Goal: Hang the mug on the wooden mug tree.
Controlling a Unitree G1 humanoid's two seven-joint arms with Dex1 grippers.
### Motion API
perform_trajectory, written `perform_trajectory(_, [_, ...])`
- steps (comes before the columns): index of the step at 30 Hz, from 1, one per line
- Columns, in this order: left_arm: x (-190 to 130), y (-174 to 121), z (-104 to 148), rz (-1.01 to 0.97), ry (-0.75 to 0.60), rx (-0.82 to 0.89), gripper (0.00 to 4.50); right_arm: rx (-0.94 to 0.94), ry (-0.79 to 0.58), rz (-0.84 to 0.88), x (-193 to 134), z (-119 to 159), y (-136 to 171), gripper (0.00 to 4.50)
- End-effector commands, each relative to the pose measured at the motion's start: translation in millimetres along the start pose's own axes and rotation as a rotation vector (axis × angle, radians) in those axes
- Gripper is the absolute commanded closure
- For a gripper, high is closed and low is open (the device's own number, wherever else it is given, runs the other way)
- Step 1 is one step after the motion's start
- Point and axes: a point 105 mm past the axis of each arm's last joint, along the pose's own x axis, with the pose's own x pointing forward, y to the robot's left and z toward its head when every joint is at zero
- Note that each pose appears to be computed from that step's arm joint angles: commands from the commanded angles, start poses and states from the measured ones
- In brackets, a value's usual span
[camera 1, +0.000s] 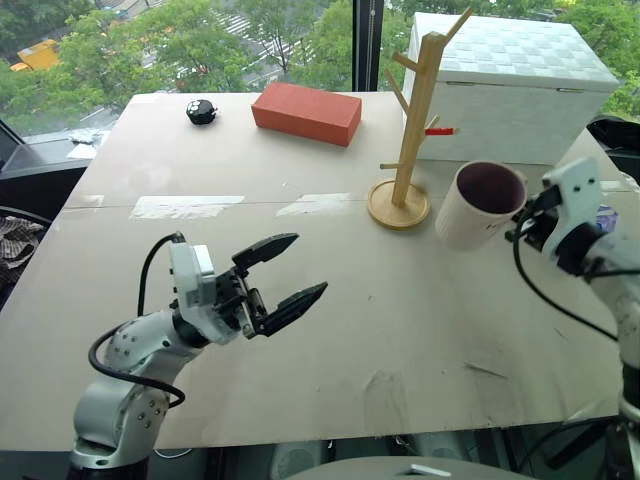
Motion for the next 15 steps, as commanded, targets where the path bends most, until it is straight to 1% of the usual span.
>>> perform_trajectory(1, [0,1,9,-0.008,-0.034,-0.011,0.0,-0.049,0.006,0.099,8,24,-8,4.46])
perform_trajectory(4, [-1,-1,9,0.004,-0.039,-0.017,0.0,-0.096,0.028,0.138,23,35,-19,4.46])
perform_trajectory(7, [-5,-5,11,0.024,-0.057,-0.02,0.0,-0.126,0.027,0.199,37,44,-21,4.46])
perform_trajectory(10, [-8,-7,12,0.046,-0.07,-0.015,0.0,-0.142,0.029,0.221,48,49,-25,4.46])
perform_trajectory(13, [-14,-13,18,0.08,-0.12,0.002,0.0,-0.17,0.016,0.268,68,62,-25,4.46])
perform_trajectory(15, [-15,-16,21,0.095,-0.141,0.008,0.0,-0.179,0.017,0.274,75,65,-28,4.46])
